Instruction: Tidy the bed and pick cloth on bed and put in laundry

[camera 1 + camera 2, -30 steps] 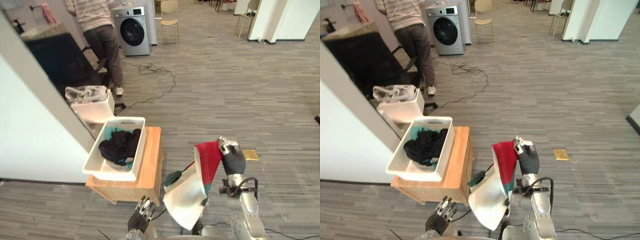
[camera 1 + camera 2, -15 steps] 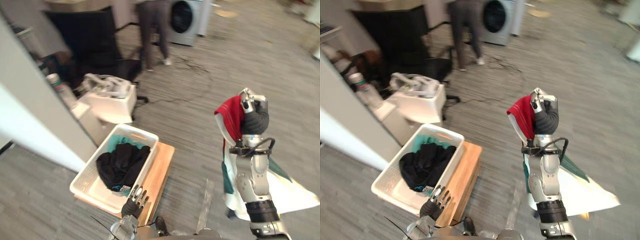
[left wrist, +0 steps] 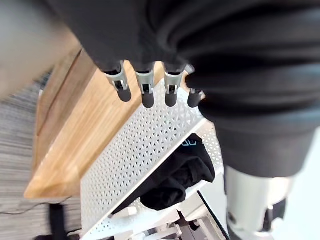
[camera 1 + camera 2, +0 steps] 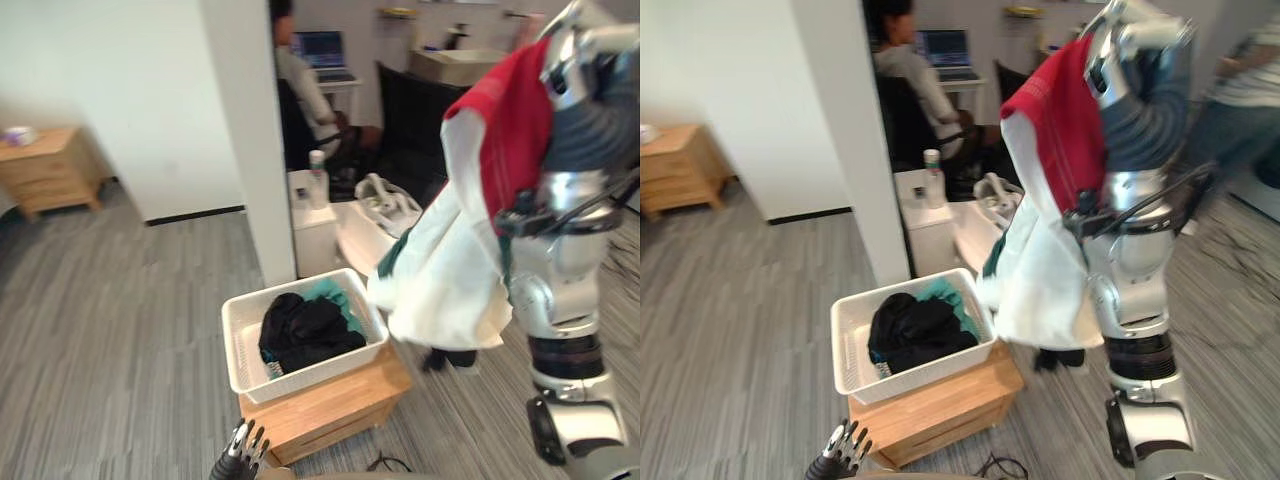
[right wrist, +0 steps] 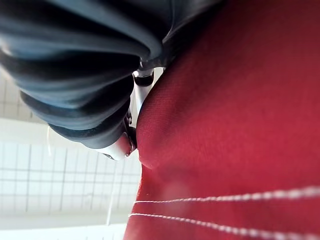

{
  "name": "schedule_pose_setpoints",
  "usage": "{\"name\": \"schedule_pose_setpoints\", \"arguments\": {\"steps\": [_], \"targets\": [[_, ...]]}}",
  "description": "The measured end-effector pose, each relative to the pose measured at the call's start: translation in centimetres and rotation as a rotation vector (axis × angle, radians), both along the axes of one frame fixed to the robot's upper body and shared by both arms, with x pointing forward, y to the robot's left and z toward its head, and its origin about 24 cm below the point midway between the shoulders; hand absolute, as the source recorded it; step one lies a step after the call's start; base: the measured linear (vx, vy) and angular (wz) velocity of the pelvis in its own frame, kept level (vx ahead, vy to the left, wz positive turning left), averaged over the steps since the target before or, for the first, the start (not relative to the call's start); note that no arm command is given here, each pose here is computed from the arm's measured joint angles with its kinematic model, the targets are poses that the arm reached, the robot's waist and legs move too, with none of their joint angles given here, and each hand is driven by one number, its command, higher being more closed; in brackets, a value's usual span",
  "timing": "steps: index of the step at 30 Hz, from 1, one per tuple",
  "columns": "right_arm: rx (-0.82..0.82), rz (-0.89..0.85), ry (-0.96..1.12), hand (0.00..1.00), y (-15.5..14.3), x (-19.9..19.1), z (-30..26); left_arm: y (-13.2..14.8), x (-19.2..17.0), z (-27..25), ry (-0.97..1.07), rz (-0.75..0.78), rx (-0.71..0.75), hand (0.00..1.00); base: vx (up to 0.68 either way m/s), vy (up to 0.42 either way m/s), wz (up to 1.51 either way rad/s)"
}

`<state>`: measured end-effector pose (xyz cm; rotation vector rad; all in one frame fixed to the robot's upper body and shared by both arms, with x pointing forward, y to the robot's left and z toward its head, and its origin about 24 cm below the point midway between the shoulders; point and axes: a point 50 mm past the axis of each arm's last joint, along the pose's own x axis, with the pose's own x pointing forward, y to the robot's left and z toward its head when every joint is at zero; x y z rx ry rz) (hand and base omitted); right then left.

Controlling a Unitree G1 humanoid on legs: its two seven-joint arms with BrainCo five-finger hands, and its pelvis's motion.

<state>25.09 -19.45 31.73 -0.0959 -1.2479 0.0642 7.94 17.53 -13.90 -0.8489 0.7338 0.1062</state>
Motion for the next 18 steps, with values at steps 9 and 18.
{"name": "schedule_pose_setpoints", "arguments": {"steps": [9,18], "targets": [[-0.067,0.078,0.050,1.00,3.8,2.9,3.8,0.9,0.6,-0.2,0.031,-0.054,0.033,0.00,0.00,0.073,0.19],[-0.085,0.158,0.151,1.00,6.6,4.6,2.4,-0.2,1.7,0.2,0.010,-0.010,-0.016,0.00,-0.07,0.028,0.02]]}}
